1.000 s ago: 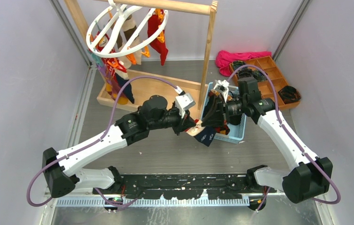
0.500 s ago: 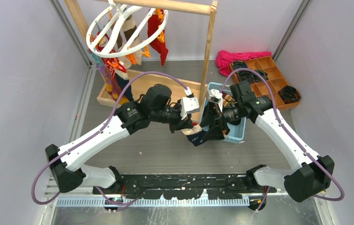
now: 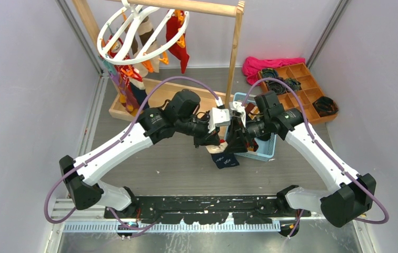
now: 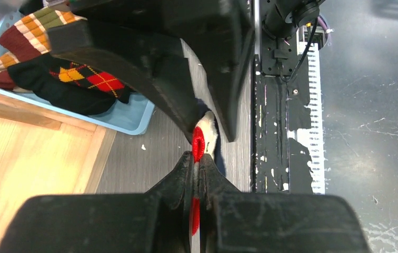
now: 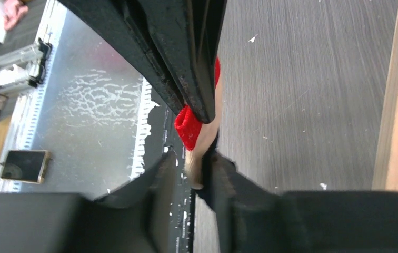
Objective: Clip the socks to the hanger
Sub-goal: Pick up the sock from the bin.
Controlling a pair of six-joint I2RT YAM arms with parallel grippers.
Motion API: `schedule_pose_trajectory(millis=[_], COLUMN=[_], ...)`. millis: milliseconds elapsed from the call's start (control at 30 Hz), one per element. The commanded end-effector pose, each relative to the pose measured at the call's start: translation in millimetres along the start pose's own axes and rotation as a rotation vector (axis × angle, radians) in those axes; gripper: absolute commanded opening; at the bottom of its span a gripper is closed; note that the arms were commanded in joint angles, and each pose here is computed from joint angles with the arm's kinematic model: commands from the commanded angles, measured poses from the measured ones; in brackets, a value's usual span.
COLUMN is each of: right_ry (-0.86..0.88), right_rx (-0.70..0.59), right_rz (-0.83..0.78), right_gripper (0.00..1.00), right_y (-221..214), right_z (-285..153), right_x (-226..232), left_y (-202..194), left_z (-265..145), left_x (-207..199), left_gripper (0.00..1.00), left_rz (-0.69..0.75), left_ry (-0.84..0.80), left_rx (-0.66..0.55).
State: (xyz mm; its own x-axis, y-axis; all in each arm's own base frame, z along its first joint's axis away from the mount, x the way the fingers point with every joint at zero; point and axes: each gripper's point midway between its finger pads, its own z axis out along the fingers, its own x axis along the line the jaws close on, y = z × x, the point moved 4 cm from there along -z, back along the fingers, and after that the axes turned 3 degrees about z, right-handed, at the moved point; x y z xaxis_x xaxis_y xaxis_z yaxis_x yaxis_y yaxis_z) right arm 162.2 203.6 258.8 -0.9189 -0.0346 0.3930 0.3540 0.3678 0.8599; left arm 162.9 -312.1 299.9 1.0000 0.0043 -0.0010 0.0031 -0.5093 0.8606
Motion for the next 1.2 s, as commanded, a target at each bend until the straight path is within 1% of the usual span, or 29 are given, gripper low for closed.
schedule_pose_trajectory(millis=[0, 67, 133, 200, 267, 300, 367, 400, 467, 500, 533, 567, 633, 700, 767, 833, 1000, 1033, 1167], right_ry=[-0.001, 0.001, 0.007, 0.02, 0.036, 0.041, 0.054, 0.061, 0.073, 0.081, 0.085, 0.09, 0.099, 0.107, 0.113, 0.117, 0.141, 0.143, 0.142], right_rx=[-0.008, -0.007, -0.009, -0.01, -0.008, -0.007, -0.001, 0.0, -0.005, -0.009, -0.013, -0.016, -0.021, -0.023, -0.024, -0.026, -0.04, -0.04, -0.039], right_rz=[-0.053, -0.057, -0.059, -0.058, -0.062, -0.071, -0.072, -0.085, -0.091, -0.091, -0.092, -0.092, -0.092, -0.093, -0.094, -0.095, -0.109, -0.112, -0.113], right_gripper=[0.28, 0.14, 0.04, 0.01, 0.01, 0.01, 0.01, 0.01, 0.01, 0.01, 0.01, 0.01, 0.01, 0.01, 0.01, 0.01, 0.01, 0.01, 0.01], right_y=[10.4, 11.0, 12.2, 13.0, 14.1, 14.2, 12.8, 12.4, 12.4, 12.3, 12.6, 12.9, 13.1, 12.9, 12.3, 11.8, 9.5, 9.2, 7.8], right_z=[1.4, 1.6, 1.4, 0.8, -0.4, -1.2, -3.4, -4.3, -5.4, -5.7, -6.0, -6.0, -6.0, -6.0, -5.6, -5.3, -3.6, -3.1, -2.6], right_x=[3.0, 3.5, 5.1, 8.1, 12.0, 13.3, 16.9, 18.1, 20.7, 22.1, 23.1, 23.5, 24.8, 25.9, 26.2, 26.4, 27.3, 27.0, 25.4], left_y=[13.7, 14.4, 15.5, 17.7, 19.3, 13.7, 22.4, 10.1, 7.4, 11.2, -0.6, 0.8, -12.3, -25.5, -32.8, -36.7, -38.7, -35.4, -34.5], left_z=[-5.0, -5.2, -5.9, -7.2, -9.9, -10.0, -21.6, -21.1, -34.6, -47.5, -45.5, -57.0, -59.2, -55.3, -49.7, -43.3, -29.1, -29.5, -19.3], left_x=[-1.4, -1.2, -0.7, 1.0, 6.2, 7.4, 7.8, 5.4, -3.7, -11.2, -15.7, -24.5, -36.1, -43.2, -46.3, -45.2, -39.3, -39.4, -38.7], left_gripper=[0.0, 0.0, 0.0, 0.01, 0.05, 0.13, 0.32, 0.42, 0.56, 0.61, 0.65, 0.7, 0.77, 0.79, 0.8, 0.79, 0.77, 0.77, 0.75], left_rz=[0.029, 0.027, 0.027, 0.023, 0.015, -0.02, -0.035, -0.061, -0.085, -0.062, -0.075, -0.046, -0.025, -0.028, -0.064, -0.106, -0.149, -0.147, -0.183], left_ry=[-0.019, -0.014, -0.004, 0.025, 0.096, 0.139, 0.222, 0.249, 0.288, 0.303, 0.297, 0.297, 0.275, 0.248, 0.219, 0.203, 0.182, 0.176, 0.145], left_rx=[-0.035, -0.041, -0.052, -0.079, -0.126, -0.152, -0.286, -0.325, -0.461, -0.56, -0.577, -0.664, -0.747, -0.806, -0.844, -0.86, -0.91, -0.936, -0.954])
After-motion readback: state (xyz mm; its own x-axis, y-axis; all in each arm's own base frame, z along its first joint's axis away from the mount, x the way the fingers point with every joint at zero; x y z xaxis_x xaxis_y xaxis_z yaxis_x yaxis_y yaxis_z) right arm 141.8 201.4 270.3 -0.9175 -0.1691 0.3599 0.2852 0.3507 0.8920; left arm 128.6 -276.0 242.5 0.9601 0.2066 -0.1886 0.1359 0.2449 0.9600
